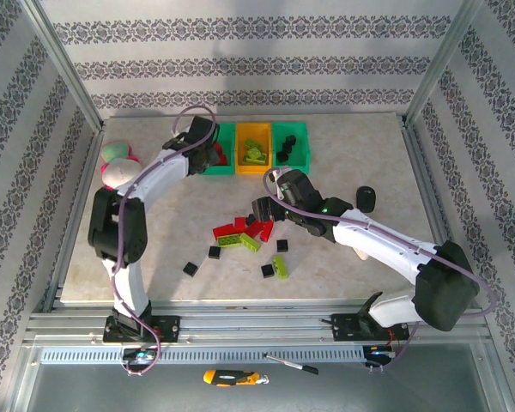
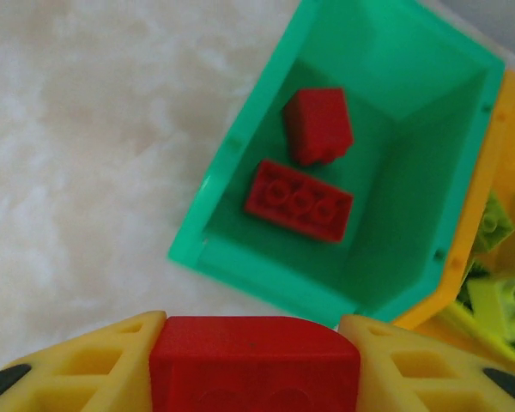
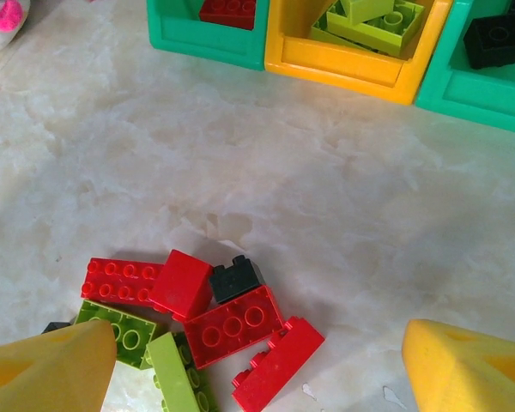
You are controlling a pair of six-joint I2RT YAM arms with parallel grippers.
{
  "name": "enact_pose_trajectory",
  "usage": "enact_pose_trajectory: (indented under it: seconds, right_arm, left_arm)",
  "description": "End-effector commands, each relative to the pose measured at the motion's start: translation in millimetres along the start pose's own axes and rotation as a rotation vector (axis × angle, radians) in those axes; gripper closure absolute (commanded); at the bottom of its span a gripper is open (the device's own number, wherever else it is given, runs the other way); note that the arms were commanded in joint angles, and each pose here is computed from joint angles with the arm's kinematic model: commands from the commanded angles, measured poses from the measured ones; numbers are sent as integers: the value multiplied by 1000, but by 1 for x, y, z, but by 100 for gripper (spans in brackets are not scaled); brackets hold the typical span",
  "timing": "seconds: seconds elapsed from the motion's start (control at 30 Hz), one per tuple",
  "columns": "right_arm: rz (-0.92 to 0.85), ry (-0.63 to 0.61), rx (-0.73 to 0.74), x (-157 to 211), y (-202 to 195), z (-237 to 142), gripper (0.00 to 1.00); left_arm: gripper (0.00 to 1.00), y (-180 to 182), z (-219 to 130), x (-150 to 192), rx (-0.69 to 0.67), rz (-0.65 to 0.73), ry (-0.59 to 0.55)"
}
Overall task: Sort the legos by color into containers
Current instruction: Place the lego in the container.
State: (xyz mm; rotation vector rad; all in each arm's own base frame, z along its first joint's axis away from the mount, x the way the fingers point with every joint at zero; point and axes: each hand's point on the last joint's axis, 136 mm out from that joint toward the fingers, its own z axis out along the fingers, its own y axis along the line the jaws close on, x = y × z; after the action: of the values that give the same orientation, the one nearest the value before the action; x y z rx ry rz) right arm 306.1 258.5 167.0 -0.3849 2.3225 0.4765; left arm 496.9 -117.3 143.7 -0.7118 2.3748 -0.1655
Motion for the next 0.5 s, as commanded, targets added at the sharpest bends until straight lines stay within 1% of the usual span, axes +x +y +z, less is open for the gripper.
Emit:
enact_pose_trajectory:
  seconds: [0.0,0.13,0.3,0.37,0.47]
  right_arm:
    - [15,7,7,5,0,4,14]
    - [17,11,16,7,-3,6,13]
    - [14,14,18,5,-2,8,13]
    - [10,16,23,5,-3,8,13]
    - [7,18,32,5,-4,8,13]
  left_arm:
    - [51,-4,16,-14,-25,50,21]
    - [51,-13,38,-27,-35,48,21]
    - [51,-19,66,-31,-54,54,61]
    - [48,-24,70,-30,-44,62,80]
    - [40,-31,65,-34,-14,69,83]
